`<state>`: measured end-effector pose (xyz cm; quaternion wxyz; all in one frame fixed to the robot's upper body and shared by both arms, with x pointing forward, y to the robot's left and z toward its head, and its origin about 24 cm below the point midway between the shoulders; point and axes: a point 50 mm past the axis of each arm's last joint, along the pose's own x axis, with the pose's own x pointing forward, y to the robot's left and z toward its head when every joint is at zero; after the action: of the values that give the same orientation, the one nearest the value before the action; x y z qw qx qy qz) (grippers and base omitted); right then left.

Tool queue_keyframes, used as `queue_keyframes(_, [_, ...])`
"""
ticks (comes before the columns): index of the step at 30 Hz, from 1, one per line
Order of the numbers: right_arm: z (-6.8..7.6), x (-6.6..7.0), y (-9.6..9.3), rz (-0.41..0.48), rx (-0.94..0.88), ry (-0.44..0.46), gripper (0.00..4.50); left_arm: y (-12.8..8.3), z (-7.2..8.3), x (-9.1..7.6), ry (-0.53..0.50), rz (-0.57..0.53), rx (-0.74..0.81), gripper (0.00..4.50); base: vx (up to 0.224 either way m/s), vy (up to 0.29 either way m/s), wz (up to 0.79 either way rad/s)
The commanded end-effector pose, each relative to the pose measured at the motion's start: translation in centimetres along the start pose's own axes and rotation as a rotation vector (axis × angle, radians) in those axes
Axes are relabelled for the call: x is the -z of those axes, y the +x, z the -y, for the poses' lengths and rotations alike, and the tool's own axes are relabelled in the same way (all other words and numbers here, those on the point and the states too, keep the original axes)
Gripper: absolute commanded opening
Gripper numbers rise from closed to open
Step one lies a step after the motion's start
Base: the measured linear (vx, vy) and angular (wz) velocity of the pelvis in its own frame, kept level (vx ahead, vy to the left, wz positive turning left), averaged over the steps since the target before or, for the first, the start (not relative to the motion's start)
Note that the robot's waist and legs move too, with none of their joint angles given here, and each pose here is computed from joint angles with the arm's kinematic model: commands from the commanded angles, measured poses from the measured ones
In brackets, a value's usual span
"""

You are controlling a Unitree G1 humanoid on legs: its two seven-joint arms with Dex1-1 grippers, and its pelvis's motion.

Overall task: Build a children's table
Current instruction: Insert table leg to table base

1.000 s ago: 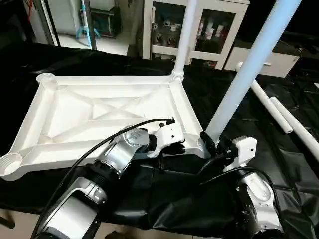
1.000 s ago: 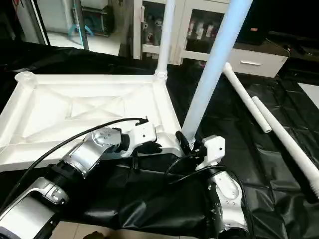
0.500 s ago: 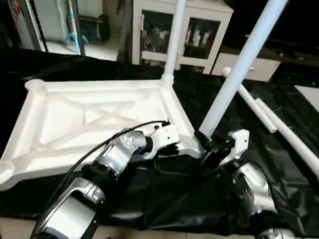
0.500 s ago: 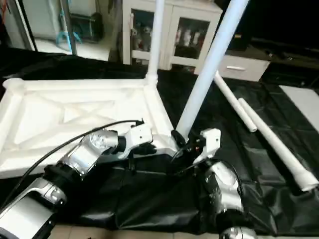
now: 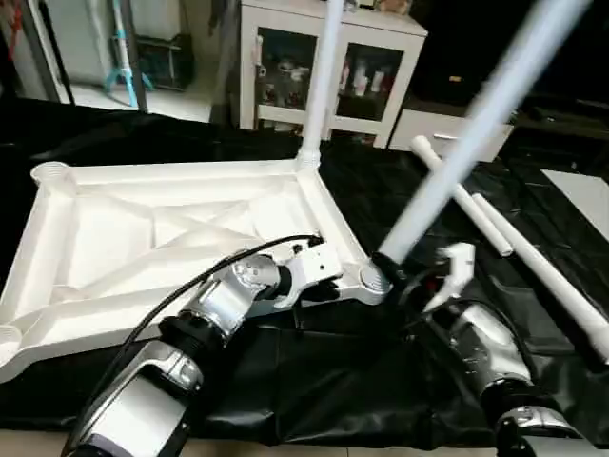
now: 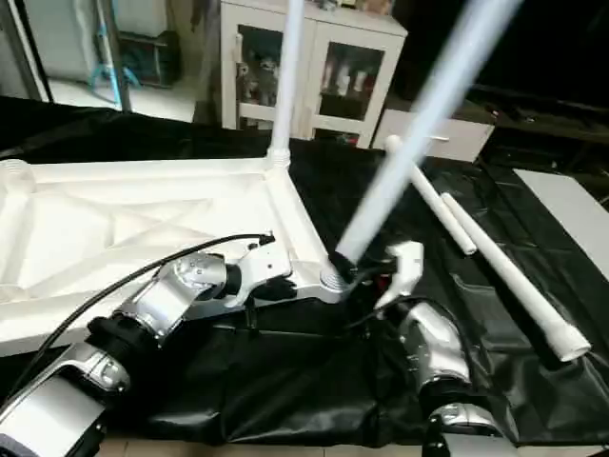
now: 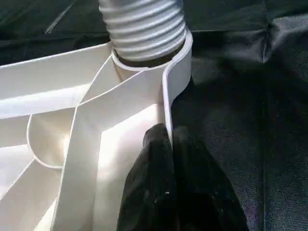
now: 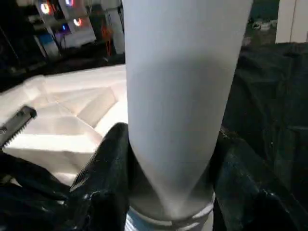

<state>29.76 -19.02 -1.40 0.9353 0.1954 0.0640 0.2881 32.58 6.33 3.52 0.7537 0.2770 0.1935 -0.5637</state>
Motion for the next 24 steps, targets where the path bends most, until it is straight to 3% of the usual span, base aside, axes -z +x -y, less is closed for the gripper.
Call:
queue_keyframes(1, [3.9,5.6,-9.4,-0.253,0.396,0.264,1.93,-1.3,-1.6,-2.4,0.102,0.069,-0.040,0.00,0.000,0.000,0.00])
queue_keyframes(3, [4.6,4.2,-9.3,-0.177,0.393,0.301,1.93,-1.2,-1.6,-2.4,0.105,0.069,-0.041,0.00,0.000,0.000,0.00])
queue_keyframes(11, [4.9,3.3,-9.3,-0.219,0.345,0.248,1.93,-1.1,-1.6,-2.4,0.110,0.068,-0.042,0.00,0.000,0.000,0.00])
queue_keyframes(12, [4.7,2.7,-8.7,-0.188,0.293,0.228,1.93,-1.2,-1.7,-2.4,0.110,0.068,-0.057,0.00,0.000,0.000,0.00])
queue_keyframes(14, [4.1,1.0,-6.7,-0.110,0.177,0.201,1.93,-1.3,-1.9,-2.5,0.109,0.070,-0.071,0.00,0.000,0.000,0.00])
queue_keyframes(16, [2.4,-2.6,-3.7,0.010,0.004,0.154,1.93,-1.4,-2.3,-2.8,0.107,0.088,-0.113,0.00,0.000,0.000,0.00])
queue_keyframes(17, [1.9,-3.8,-3.1,0.043,-0.036,0.135,1.93,-1.4,-2.5,-2.9,0.094,0.101,-0.118,0.44,0.000,0.000,0.00])
queue_keyframes(19, [0.8,-7.5,-1.7,0.140,-0.131,0.080,1.93,-2.0,-2.9,-3.6,0.066,0.158,-0.121,0.55,0.000,0.000,0.00])
queue_keyframes(20, [0.8,-7.5,-1.7,0.140,-0.131,0.080,1.93,-2.0,-2.9,-3.6,0.066,0.158,-0.121,0.55,0.000,0.000,0.00])
queue_keyframes(21, [0.2,-8.7,-1.3,0.163,-0.161,0.063,1.93,-2.2,-3.0,-3.6,0.065,0.167,-0.117,0.59,0.000,0.000,0.00])
queue_keyframes(22, [-0.9,-10.9,-0.4,0.188,-0.218,0.013,1.93,-2.7,-3.4,-3.7,0.076,0.182,-0.128,0.75,0.027,-0.054,-0.05])
queue_keyframes(23, [-0.9,-10.9,-0.4,0.188,-0.218,0.013,1.92,-2.7,-3.4,-3.7,0.076,0.182,-0.128,0.88,0.040,-0.062,-0.06])
queue_keyframes(24, [-2.0,-12.5,0.3,0.184,-0.266,-0.042,1.92,-3.2,-3.9,-3.8,0.100,0.197,-0.162,0.88,0.040,-0.062,-0.06])
